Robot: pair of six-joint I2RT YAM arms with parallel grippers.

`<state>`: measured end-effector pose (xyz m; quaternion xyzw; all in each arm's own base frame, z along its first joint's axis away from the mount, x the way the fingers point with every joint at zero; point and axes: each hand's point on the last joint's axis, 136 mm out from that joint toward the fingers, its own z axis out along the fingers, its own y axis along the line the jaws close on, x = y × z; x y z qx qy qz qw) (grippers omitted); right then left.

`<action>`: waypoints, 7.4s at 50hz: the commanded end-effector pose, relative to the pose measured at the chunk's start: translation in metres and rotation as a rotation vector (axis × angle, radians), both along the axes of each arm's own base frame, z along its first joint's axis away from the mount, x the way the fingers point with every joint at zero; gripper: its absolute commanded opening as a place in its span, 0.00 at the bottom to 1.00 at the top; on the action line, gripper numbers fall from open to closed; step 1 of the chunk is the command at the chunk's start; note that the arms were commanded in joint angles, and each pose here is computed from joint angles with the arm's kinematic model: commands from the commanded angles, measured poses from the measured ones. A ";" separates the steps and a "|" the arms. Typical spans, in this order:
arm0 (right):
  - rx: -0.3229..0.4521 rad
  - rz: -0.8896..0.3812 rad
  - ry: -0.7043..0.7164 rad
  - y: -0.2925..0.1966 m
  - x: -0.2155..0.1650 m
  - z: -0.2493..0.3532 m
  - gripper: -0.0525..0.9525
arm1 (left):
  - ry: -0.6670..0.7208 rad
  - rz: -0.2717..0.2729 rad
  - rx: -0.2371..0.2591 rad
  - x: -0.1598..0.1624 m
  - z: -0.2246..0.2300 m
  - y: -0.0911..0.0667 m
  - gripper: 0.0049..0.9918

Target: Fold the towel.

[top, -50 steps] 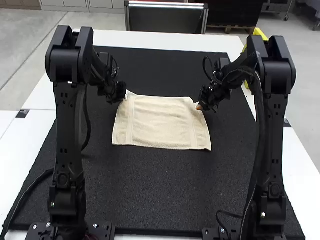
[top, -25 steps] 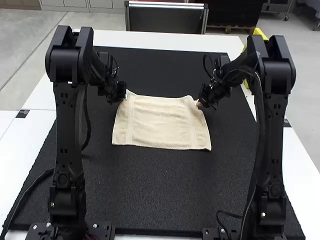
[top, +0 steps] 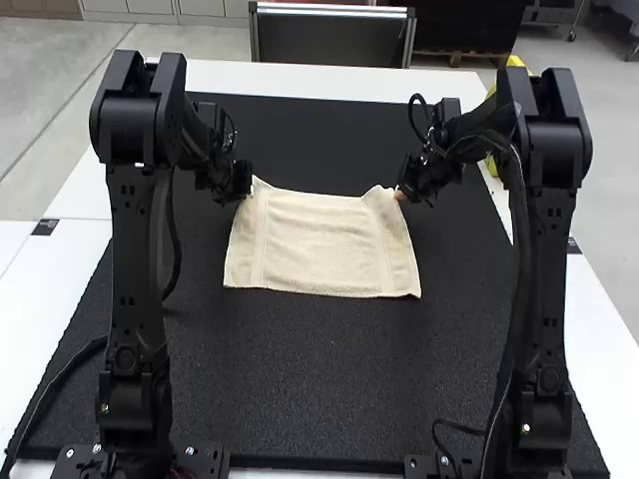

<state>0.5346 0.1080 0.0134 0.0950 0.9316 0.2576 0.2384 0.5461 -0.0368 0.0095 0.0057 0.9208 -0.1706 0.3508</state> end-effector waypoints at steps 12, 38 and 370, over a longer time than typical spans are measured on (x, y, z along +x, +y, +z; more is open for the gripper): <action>0.022 -0.026 -0.133 -0.019 0.016 0.068 0.03 | -0.172 0.000 0.012 0.026 0.078 0.006 0.02; 0.030 -0.027 -0.161 -0.021 0.014 0.089 0.03 | -0.180 -0.006 0.007 0.020 0.094 0.006 0.02; -0.111 -0.032 0.106 -0.029 -0.138 -0.045 0.96 | 0.027 0.001 0.054 -0.117 -0.007 0.031 0.97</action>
